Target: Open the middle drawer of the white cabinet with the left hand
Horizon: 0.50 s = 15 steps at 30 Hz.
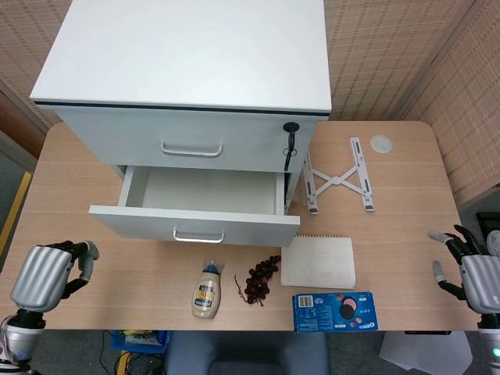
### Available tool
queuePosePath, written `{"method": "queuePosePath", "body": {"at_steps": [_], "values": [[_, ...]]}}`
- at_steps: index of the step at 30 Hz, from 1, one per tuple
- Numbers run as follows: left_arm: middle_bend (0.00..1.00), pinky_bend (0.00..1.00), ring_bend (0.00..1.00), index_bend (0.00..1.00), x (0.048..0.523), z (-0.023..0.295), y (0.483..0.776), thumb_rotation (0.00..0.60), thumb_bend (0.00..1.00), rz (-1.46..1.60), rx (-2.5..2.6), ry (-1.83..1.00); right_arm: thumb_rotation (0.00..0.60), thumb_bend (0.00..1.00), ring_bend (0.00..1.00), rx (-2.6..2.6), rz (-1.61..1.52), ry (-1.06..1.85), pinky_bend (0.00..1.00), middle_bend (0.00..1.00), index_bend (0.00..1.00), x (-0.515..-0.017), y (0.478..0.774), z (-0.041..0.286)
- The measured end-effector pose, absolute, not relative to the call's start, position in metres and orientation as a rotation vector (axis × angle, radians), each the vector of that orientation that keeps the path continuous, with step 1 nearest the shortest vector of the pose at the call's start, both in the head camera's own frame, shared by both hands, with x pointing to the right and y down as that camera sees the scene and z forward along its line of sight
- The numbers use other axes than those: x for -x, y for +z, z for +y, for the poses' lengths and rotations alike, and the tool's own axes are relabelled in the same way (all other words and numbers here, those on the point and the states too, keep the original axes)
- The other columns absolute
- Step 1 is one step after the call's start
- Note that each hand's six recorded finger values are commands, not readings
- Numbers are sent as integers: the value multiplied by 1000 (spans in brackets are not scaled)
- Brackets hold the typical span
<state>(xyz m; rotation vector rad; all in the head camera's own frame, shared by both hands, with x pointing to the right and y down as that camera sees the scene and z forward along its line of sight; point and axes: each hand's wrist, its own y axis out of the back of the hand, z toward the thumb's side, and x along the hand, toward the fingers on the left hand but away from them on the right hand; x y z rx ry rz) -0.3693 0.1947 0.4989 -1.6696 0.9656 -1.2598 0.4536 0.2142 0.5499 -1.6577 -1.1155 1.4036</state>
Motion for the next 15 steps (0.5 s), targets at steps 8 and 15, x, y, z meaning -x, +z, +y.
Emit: {"method": "queuePosePath", "body": {"at_steps": [8,15], "values": [[576,616,584,469,418,220,522,600,594,955,1575,-1445,600,445,209,1665,-1101,1416,315,296,242,-451,555,212],[526,541,551,387,435,238,537,600,586,953,1509,-1505,600,445,209,1680,-1081,1421,316,296,242,-446,561,209]]}}
